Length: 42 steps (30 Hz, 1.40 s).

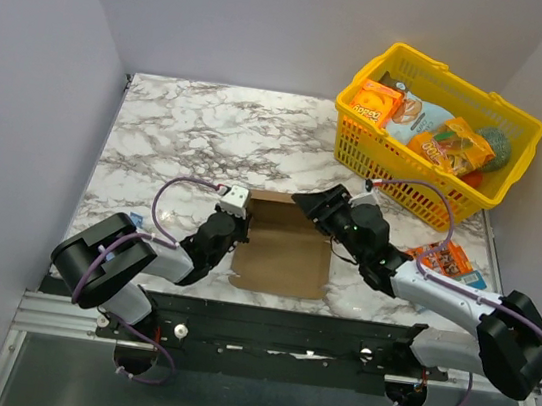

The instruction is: Fold the paper box

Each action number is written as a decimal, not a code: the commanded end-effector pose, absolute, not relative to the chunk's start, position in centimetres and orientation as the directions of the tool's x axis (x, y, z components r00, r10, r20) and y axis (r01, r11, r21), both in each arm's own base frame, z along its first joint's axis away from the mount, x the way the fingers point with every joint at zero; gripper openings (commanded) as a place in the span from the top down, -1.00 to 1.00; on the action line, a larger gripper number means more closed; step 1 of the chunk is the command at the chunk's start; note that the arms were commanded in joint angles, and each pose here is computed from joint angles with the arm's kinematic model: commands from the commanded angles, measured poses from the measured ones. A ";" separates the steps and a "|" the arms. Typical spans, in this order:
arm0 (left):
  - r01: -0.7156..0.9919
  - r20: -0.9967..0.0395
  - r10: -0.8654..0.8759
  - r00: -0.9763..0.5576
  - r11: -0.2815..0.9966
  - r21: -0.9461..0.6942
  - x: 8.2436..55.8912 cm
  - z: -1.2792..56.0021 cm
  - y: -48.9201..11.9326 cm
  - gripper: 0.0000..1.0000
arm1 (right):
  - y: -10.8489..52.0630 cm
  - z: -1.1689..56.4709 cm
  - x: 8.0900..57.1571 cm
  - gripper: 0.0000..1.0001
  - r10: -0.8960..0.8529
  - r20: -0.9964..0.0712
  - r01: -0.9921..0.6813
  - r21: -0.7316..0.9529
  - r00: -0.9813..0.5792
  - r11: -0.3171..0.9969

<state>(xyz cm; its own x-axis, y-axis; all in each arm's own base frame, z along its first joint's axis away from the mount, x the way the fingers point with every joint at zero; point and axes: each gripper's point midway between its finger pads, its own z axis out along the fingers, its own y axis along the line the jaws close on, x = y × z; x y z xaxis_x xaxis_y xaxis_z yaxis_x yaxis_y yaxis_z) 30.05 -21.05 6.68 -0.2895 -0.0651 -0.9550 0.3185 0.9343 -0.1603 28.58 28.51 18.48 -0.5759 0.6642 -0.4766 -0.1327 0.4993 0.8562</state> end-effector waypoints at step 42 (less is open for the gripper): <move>-0.184 -0.973 -0.052 -0.226 0.983 -0.009 31.9 5.7 -14.6 1.00 | 26.0 14.9 30.9 0.99 0.786 -0.456 0.022 0.860 -0.417 0.510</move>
